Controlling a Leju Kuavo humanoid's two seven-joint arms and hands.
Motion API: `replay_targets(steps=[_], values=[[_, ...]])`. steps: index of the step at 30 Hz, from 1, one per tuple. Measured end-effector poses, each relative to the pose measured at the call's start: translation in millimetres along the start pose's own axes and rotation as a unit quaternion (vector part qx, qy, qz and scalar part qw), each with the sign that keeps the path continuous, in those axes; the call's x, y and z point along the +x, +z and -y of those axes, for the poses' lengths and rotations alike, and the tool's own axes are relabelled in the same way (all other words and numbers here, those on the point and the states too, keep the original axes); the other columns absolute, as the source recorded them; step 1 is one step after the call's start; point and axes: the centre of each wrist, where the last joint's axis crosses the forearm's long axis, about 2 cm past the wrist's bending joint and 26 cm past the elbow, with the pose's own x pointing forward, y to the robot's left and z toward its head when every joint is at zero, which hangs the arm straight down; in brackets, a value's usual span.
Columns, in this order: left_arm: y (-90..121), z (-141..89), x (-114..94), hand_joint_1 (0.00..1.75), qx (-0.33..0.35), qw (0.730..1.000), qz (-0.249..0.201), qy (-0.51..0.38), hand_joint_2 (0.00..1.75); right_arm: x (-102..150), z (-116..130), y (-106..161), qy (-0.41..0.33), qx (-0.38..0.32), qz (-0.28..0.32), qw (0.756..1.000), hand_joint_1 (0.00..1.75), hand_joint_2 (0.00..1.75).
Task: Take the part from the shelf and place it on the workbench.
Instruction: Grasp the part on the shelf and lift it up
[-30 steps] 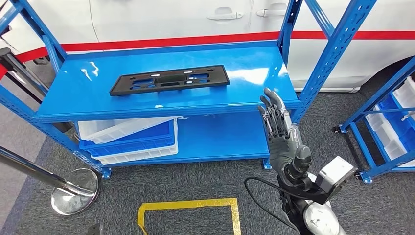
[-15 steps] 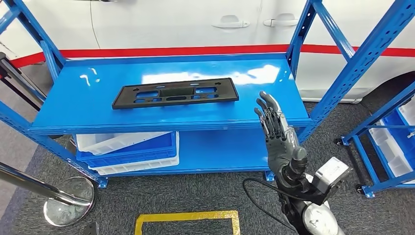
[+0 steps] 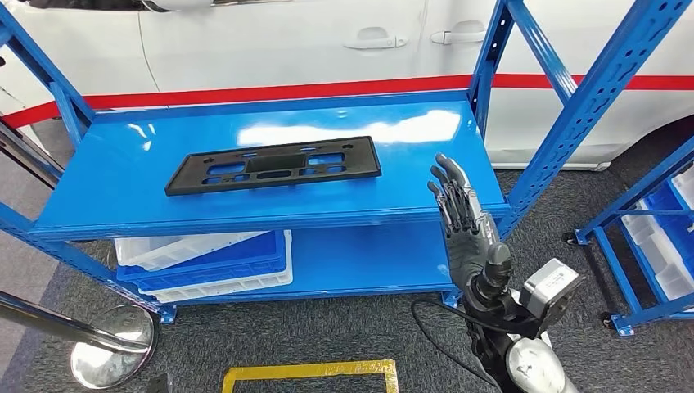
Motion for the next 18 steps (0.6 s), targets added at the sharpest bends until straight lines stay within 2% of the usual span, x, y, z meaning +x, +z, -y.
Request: replay_targets(steps=[3, 7, 18], values=[[0.2, -0.1, -0.4, 0.00, -0.001, 1.000, -0.002, -0.002, 0.00, 0.0, 0.4, -2.3, 0.005, 0.005, -0.001, 1.000, 0.00, 0.00], [-0.5, 0.8, 1.5, 0.00, -0.007, 1.000, -0.004, -0.010, 0.00, 2.7, -0.9, -12.8, 0.029, 0.023, 0.003, 0.999, 0.00, 1.75], [-0.4, 5.1, 2.9, 0.00, -0.034, 0.999, -0.007, -0.039, 0.00, 4.3, -28.9, -75.7, 0.063, 0.104, 0.014, 0.992, 0.00, 1.75]])
